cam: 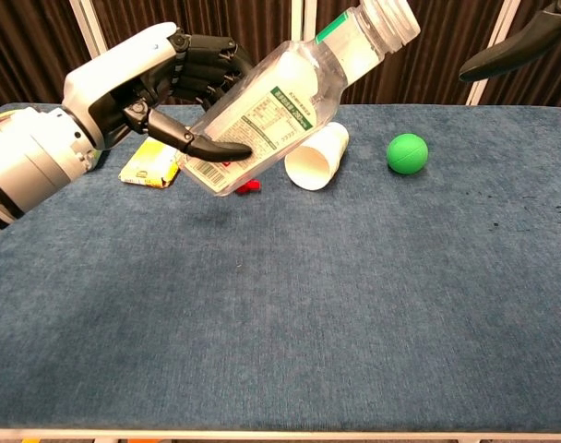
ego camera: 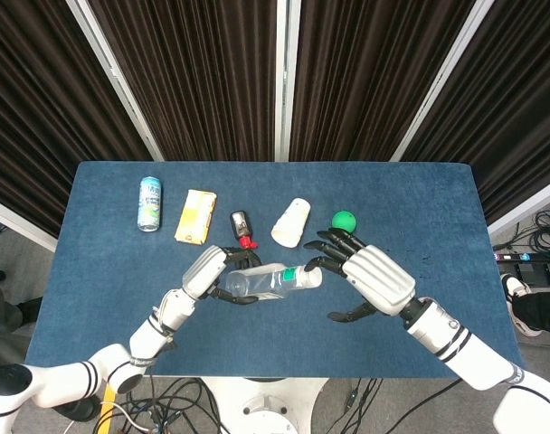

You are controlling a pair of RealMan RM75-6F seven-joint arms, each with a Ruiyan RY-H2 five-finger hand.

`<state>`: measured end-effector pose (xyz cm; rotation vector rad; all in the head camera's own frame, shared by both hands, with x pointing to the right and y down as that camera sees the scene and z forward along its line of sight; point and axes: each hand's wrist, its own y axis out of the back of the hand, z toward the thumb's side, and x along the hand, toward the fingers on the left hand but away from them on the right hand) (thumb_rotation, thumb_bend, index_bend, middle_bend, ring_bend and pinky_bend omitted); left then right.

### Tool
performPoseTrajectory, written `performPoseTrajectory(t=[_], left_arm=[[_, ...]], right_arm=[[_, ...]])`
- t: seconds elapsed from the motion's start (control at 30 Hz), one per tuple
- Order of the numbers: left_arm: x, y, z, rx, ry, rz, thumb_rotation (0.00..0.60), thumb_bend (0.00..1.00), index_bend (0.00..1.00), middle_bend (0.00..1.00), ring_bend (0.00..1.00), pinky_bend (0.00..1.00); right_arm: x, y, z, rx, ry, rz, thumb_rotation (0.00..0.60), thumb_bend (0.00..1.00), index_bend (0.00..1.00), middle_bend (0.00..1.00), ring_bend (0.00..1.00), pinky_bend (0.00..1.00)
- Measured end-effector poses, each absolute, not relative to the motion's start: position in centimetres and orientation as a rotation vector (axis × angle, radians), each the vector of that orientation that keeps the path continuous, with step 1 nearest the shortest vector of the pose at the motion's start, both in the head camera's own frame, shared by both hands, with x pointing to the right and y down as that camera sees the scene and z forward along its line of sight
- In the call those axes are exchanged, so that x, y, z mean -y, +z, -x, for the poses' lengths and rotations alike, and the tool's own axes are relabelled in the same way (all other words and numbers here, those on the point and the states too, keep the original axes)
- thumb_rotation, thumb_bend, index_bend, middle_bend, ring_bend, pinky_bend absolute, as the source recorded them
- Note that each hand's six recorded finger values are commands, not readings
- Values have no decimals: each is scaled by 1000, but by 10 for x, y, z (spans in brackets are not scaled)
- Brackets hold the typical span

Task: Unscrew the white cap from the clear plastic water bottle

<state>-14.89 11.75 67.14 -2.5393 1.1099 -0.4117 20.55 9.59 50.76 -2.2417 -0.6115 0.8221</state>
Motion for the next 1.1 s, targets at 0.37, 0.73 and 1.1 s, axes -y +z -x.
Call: performPoseTrajectory(t=[0.37,0.73,1.1], left_arm=[[-119,673,148,-1109,-416,2544,600,381,640,621,534,614],[-119,672,147,-1098,-407,2546,600,381,640,621,534,614],[-121,669,145,-1096,-396,2550,600,381,642,622,534,615]], right_arm=[[-103,506,-205,589,812,2237,589,3,312,125,0,0],[-94,502,-204,672,769,2204,593,73,310,134,0,0],[-81,509,-203,751,777,2136,600,117,335,160,0,0]])
